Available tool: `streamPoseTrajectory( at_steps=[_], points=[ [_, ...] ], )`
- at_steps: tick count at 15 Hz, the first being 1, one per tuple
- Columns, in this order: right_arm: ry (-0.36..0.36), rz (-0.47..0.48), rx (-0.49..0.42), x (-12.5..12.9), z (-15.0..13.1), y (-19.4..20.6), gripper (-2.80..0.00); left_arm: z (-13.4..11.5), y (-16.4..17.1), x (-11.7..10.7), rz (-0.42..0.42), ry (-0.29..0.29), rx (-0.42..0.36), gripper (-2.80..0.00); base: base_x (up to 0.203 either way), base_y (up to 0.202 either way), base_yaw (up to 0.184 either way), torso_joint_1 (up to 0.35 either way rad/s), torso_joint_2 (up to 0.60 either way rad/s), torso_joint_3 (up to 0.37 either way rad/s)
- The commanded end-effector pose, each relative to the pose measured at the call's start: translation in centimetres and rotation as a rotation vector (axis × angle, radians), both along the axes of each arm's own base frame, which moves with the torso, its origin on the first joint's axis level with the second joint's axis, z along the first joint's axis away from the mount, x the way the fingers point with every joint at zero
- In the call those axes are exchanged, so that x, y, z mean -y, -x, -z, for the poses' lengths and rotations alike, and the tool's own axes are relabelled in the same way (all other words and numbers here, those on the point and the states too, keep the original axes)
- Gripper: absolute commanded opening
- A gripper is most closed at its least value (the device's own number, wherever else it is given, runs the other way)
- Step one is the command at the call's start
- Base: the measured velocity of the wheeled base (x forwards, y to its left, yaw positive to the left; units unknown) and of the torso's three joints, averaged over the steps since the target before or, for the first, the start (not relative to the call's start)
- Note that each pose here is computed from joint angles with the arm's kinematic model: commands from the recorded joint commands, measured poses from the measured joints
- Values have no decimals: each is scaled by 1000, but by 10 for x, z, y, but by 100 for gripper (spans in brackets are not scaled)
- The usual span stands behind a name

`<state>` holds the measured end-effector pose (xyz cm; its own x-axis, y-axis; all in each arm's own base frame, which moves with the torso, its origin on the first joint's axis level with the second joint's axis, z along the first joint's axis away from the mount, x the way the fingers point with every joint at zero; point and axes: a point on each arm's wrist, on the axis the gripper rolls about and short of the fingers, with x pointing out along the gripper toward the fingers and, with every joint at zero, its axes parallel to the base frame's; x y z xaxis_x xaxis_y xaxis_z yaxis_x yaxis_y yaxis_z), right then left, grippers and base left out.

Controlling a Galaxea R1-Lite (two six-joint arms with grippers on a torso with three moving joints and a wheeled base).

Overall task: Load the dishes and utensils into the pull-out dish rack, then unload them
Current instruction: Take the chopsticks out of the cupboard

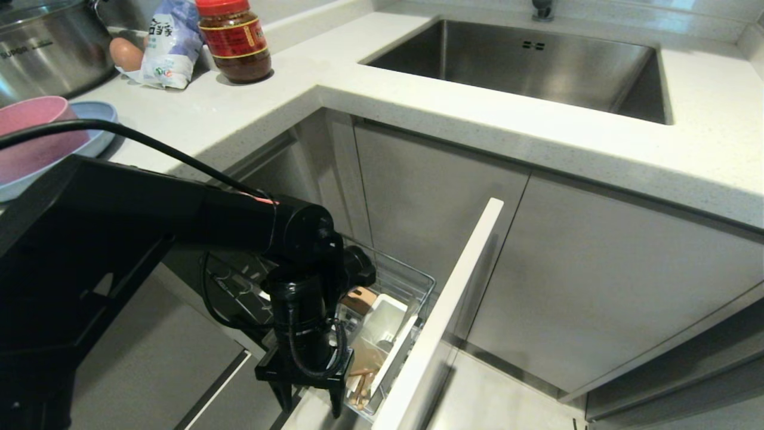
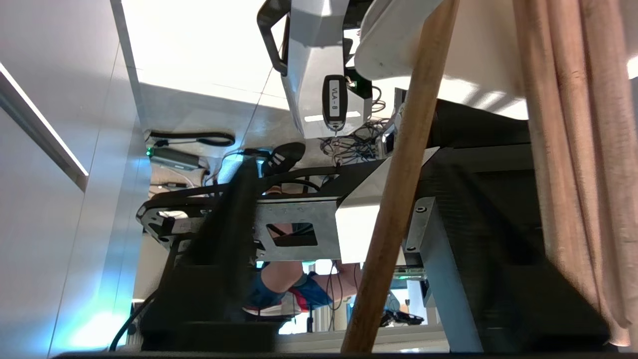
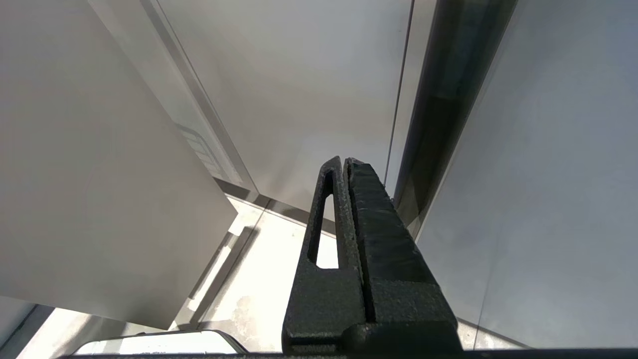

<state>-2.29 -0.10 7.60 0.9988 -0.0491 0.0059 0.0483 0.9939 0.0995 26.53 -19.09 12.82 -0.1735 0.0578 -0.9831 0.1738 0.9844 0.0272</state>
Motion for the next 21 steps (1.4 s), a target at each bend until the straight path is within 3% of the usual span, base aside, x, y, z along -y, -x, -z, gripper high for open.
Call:
streamPoseTrajectory(
  at_steps=[1,14,21],
  points=[
    [0,-1,5,0,0,0,-280,-3,0,0,-5,2,4,-280,0,0,0,0,0,0],
    [0,0,5,0,0,0,-280,-19,10,-2,6,26,37,-280,0,0,0,0,0,0],
    [0,-2,5,0,0,0,-280,-79,45,-25,19,75,106,-280,0,0,0,0,0,0]
  ],
)
